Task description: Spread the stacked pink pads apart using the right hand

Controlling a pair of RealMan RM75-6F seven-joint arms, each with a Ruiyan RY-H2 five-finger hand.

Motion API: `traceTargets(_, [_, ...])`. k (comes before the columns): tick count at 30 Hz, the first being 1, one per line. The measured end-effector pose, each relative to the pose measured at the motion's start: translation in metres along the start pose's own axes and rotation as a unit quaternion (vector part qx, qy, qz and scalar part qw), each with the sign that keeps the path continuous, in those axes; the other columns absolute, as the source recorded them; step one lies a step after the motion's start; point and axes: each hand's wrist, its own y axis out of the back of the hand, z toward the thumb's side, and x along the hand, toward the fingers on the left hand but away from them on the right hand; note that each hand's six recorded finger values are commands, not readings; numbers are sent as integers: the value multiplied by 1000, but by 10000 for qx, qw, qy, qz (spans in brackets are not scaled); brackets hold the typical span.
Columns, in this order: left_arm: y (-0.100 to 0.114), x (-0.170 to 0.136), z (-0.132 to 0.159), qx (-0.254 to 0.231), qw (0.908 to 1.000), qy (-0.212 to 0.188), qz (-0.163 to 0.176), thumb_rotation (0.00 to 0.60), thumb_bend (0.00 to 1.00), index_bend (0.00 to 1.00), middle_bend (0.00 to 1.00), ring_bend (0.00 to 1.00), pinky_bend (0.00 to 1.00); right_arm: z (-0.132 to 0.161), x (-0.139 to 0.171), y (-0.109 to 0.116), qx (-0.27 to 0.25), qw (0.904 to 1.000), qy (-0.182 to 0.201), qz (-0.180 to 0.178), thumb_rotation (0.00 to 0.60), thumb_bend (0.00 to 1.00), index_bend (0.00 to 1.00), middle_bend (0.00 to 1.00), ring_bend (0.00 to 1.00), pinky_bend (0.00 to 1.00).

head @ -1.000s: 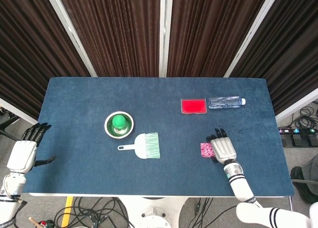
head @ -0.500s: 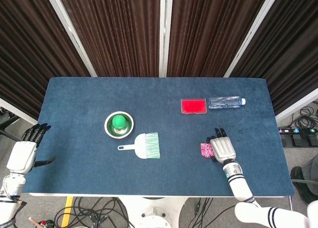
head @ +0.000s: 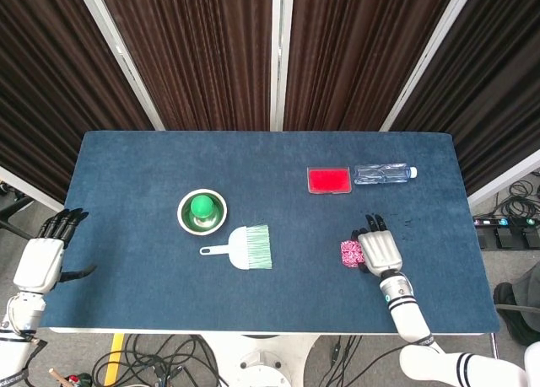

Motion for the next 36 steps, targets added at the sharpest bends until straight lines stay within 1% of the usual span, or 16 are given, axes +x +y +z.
traceTargets(6, [0, -1, 0, 17, 10000, -16, 10, 600, 0, 110, 76, 43, 127, -5, -5, 14, -2, 9998, -60, -165, 600, 157, 424, 395, 47, 0])
traceTargets(13, [0, 3, 3, 76, 10000, -47, 0, 600, 0, 110, 77, 43, 127, -10, -25, 25, 58, 9996, -102, -276, 600, 157, 424, 395, 60, 0])
traceTargets(22, [-4, 5, 12, 146, 9998, -140, -69, 600, 0, 110, 76, 43, 127, -14, -52, 21, 31, 9997, -143, -181, 600, 158, 424, 394, 60, 0])
traceTargets(33, [-6, 8, 15, 228, 9996, -135, -117, 600, 0, 110, 77, 43, 127, -8, -65, 16, -30, 9999, -31, -123, 600, 157, 423, 374, 60, 0])
traceTargets(35, [-6, 8, 15, 227, 9996, -129, -119, 600, 0, 110, 76, 43, 126, -7, -66, 15, -9, 9999, -16, -100, 600, 157, 388, 349, 60, 0])
traceTargets(36, [-6, 8, 15, 227, 9996, -127, -118, 600, 0, 111, 77, 43, 126, -7, -66, 14, 13, 10000, -7, -72, 600, 156, 350, 328, 57, 0])
